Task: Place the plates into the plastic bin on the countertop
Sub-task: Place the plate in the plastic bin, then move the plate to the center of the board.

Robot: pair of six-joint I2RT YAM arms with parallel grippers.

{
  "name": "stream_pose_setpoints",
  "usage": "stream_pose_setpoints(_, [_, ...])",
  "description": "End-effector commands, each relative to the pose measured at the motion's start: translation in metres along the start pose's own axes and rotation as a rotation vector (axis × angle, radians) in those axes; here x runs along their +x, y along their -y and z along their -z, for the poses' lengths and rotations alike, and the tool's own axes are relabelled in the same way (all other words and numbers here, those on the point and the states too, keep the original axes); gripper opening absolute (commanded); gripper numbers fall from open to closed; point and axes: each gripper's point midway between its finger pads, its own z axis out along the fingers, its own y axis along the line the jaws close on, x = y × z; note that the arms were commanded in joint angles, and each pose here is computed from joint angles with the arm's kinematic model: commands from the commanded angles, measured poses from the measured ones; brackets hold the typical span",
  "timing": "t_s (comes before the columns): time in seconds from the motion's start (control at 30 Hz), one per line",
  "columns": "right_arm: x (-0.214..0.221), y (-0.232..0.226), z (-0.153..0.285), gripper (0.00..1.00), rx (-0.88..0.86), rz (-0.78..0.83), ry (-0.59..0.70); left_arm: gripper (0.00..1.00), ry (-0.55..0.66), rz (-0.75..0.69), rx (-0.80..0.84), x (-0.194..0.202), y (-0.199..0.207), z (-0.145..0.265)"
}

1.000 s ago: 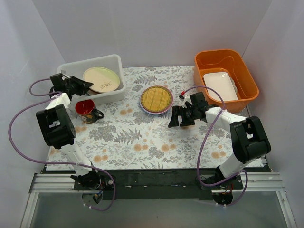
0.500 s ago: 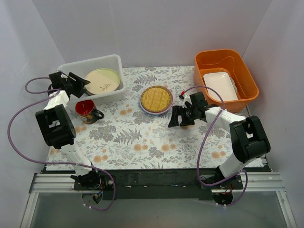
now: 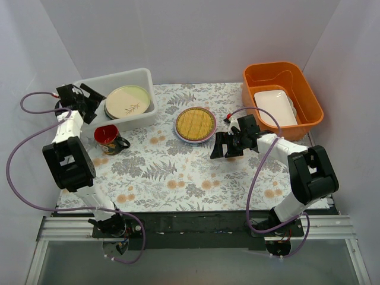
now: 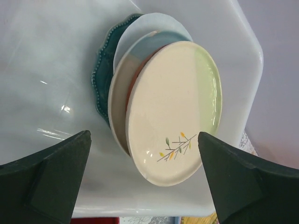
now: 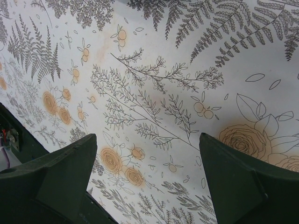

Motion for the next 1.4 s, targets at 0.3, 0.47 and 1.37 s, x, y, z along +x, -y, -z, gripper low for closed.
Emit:
stream_pose_setpoints(0.3, [-0.018, -0.013, 0.009, 0.97, -0.025, 0.038, 0.055, 0.98, 0.127, -0.255, 0.108, 0.013, 0.106, 0.058])
stream_pose_setpoints(0.47, [-0.019, -0.012, 0.008, 0.97, -0.016, 0.028, 0.061, 0.98, 0.098, -0.325, 0.154, 0.041, 0.133, 0.065])
stream_pose_setpoints(1.37, [-0.021, -0.008, 0.005, 0.88, 0.003, -0.004, 0.063, 0.85, -0.261, -0.606, 0.320, 0.280, 0.202, 0.067])
